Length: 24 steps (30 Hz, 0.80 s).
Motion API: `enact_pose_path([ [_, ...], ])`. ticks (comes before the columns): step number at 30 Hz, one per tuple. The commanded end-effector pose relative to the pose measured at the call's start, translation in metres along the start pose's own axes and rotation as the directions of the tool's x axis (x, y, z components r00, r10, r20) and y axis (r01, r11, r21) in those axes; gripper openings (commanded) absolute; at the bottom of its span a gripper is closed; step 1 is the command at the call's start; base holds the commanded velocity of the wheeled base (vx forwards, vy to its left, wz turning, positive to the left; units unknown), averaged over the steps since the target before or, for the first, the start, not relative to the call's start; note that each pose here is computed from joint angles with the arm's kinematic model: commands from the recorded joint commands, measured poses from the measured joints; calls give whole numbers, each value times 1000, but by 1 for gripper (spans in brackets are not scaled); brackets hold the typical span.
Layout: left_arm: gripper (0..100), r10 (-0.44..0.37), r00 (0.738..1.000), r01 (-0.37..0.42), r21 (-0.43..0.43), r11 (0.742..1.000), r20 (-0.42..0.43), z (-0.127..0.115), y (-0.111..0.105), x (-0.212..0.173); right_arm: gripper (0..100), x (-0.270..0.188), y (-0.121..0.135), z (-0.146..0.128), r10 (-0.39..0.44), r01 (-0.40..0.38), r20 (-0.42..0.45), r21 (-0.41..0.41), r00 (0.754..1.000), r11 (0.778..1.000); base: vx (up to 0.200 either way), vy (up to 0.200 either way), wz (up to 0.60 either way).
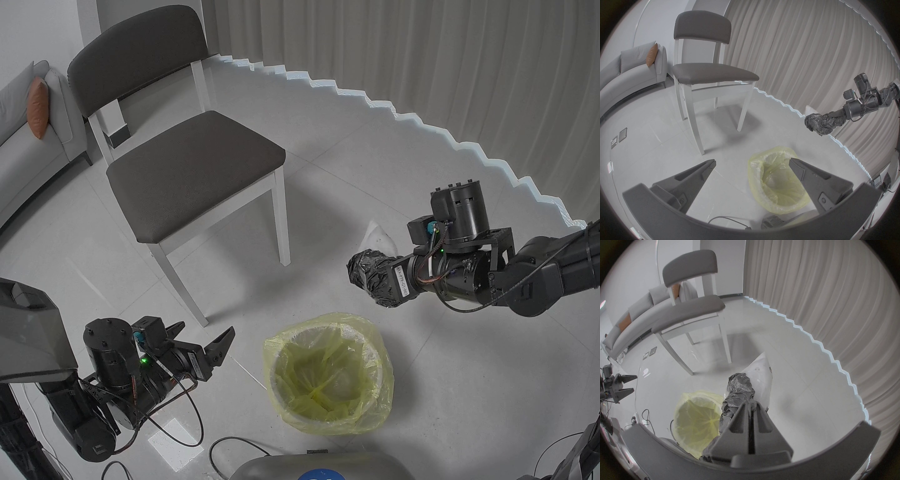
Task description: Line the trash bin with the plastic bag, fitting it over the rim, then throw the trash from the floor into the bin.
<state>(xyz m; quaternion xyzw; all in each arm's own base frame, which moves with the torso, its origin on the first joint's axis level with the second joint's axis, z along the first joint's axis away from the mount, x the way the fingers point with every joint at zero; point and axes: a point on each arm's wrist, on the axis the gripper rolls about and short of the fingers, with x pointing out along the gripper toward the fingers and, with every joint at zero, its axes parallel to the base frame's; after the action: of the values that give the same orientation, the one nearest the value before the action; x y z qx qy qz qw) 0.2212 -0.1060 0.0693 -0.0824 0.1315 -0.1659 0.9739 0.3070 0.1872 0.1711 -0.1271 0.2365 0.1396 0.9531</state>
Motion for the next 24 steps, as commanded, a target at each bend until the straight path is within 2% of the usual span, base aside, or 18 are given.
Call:
enact_pose_path([
  [1,100,-16,999,16,-1,1000,34,7,-3,-6,0,9,18,-7,33,-34,-12,-31,999,999,0,0,0],
  [10,100,-26,999,26,0,1000,40,8,-4,-5,0,6,51,-18,104,-106,-31,-84,994,991,0,0,0],
  [24,100,-45,998,45,4,999,39,8,-9,-8,0,26,87,-74,147,-186,-210,-178,967,966,0,0,0],
])
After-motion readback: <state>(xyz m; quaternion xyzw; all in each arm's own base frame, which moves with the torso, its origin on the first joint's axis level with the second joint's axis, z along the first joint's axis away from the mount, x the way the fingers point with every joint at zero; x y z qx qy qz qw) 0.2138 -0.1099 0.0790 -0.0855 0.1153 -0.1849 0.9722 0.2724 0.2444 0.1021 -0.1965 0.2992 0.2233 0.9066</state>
